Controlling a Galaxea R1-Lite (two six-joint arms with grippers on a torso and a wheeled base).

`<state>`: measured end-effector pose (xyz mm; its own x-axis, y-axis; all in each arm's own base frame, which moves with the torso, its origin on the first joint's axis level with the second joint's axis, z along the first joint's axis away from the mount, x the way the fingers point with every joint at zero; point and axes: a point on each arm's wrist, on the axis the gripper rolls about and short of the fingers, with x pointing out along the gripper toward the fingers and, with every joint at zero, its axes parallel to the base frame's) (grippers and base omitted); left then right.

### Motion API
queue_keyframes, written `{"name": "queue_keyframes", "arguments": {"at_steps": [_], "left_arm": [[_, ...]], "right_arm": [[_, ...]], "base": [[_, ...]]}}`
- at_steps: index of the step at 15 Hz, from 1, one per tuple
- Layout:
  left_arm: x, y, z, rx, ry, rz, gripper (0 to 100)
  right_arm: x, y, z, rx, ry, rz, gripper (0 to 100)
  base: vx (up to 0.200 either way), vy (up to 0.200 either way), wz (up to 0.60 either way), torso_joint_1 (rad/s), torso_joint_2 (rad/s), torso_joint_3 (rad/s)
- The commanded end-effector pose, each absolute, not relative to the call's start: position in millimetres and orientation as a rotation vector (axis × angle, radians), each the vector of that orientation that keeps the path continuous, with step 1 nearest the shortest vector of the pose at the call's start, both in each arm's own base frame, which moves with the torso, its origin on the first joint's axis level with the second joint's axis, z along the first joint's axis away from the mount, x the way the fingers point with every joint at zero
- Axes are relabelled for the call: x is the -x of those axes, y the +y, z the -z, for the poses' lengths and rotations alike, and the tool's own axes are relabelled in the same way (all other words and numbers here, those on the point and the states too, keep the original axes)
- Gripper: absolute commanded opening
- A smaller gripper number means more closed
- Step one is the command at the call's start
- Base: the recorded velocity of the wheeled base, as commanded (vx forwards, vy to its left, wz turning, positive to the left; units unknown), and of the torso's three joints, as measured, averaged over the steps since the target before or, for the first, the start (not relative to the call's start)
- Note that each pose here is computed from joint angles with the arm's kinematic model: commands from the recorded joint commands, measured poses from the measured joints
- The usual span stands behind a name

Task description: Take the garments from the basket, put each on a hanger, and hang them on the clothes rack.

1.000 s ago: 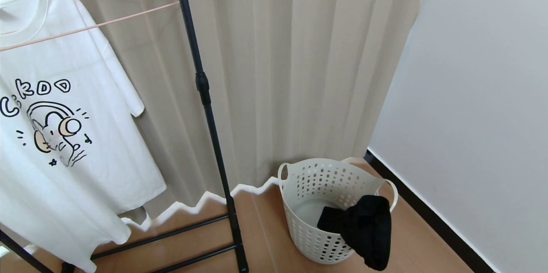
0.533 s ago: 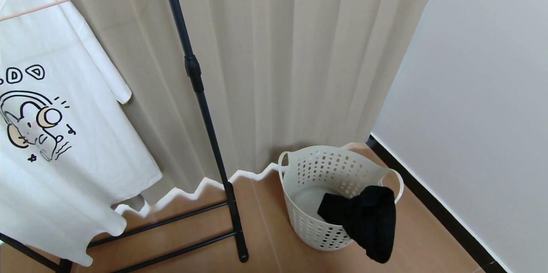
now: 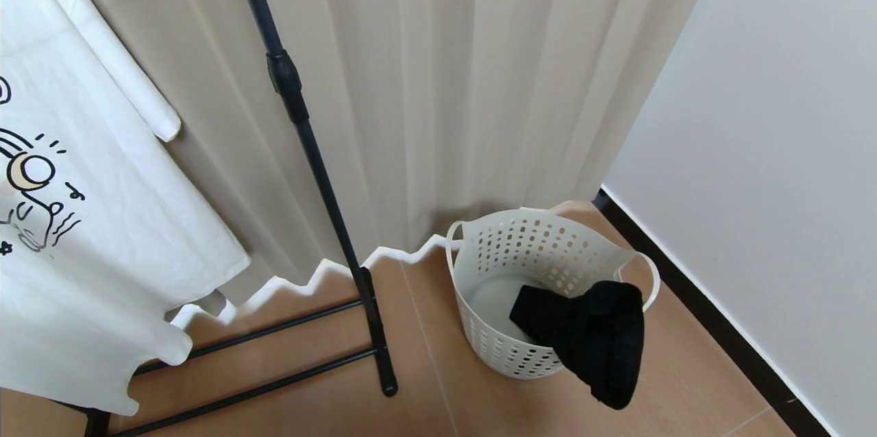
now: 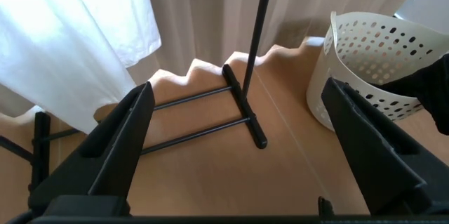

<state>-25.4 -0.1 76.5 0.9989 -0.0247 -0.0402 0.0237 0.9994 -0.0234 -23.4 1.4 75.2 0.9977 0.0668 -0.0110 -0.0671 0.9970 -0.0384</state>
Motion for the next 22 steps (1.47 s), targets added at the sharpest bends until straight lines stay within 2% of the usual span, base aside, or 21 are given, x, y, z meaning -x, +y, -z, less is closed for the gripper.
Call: {"name": "queue_keyframes", "arguments": {"at_steps": [1,22], "left_arm": [[25.3,-0.1,-76.6,0.023,0.042,0.024,100],[25.3,-0.1,-76.6,0.023,0.042,0.024,100]], "right_arm": [[23.3,1.4,-75.3,0.039,0.011,-0.068,100],[23.3,1.3,-75.3,0.036,0.011,-0.063,100]], "base": [[0.000,0.000,0.00,0.002,0.00,-0.110],[0.000,0.000,0.00,0.003,0.00,-0.141]]}}
